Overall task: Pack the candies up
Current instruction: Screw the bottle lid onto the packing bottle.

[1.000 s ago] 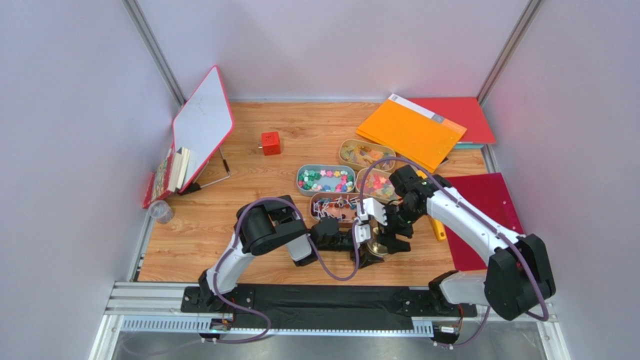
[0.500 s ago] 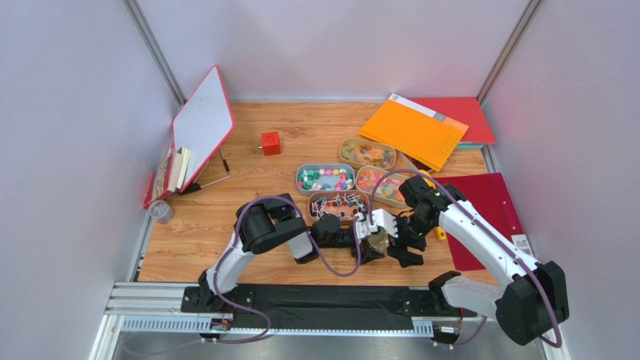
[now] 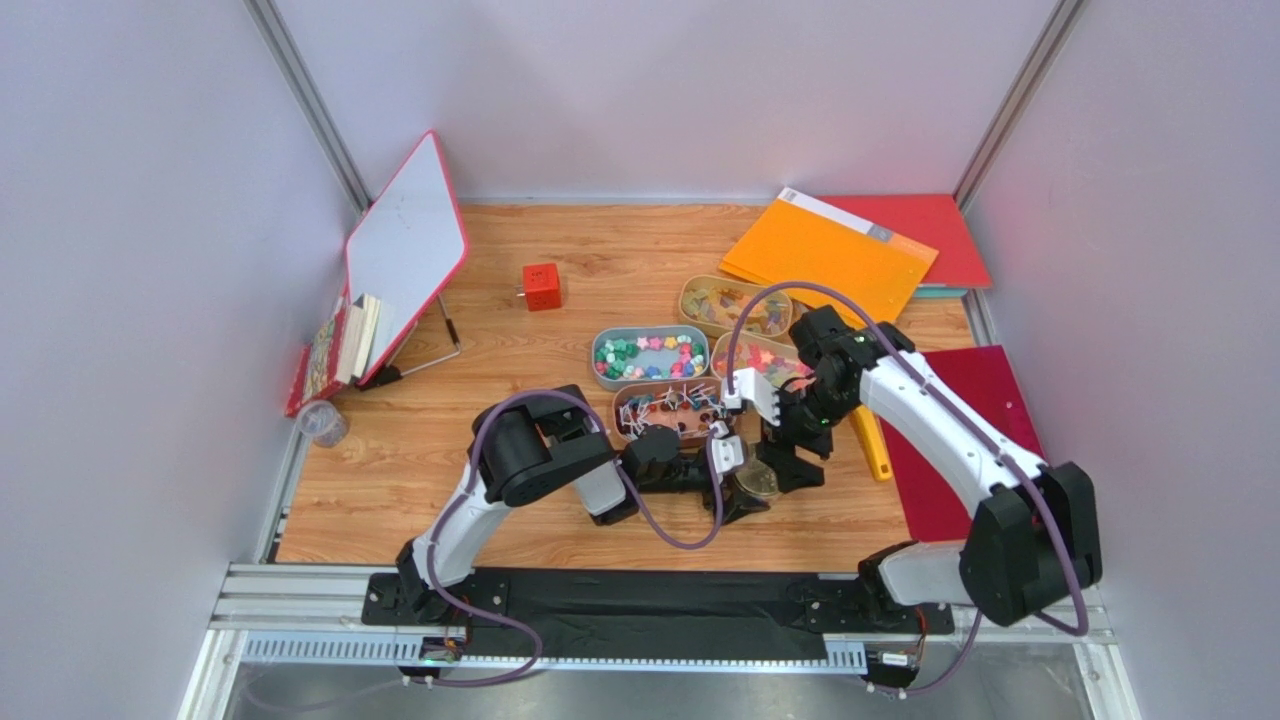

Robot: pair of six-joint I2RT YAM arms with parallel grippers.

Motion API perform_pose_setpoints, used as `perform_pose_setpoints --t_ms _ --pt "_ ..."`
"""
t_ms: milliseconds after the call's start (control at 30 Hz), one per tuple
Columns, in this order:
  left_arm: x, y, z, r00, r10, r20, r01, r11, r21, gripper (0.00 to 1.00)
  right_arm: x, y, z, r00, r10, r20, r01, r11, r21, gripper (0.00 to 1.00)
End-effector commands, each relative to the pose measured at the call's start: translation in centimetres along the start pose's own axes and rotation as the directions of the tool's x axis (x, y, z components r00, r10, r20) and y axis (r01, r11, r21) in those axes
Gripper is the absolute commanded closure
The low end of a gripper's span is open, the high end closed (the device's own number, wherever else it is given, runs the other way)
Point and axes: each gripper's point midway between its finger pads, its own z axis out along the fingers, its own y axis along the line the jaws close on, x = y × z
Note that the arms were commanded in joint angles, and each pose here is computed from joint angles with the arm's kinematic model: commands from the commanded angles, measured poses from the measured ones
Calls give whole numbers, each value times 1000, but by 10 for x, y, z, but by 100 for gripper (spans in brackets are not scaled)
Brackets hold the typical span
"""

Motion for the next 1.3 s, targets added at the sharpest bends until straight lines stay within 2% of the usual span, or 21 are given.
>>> perform_pose_setpoints --t_ms 0,267,667,1267 --pt "164 -21 -80 816 -206 -541 180 978 -101 100 -29 -23 3 995 -53 90 53 999 -6 21" --pt "163 -20 -80 817 -206 -539 177 978 -107 100 -39 -33 11 993 -45 110 51 998 -48 21" --pt "164 -18 -80 814 -211 -541 174 977 -121 100 -32 -23 26 995 -20 96 31 992 -119 21" --pt "168 -13 -81 805 -227 -549 175 974 -146 100 23 18 30 999 -41 -13 40 994 -101 22"
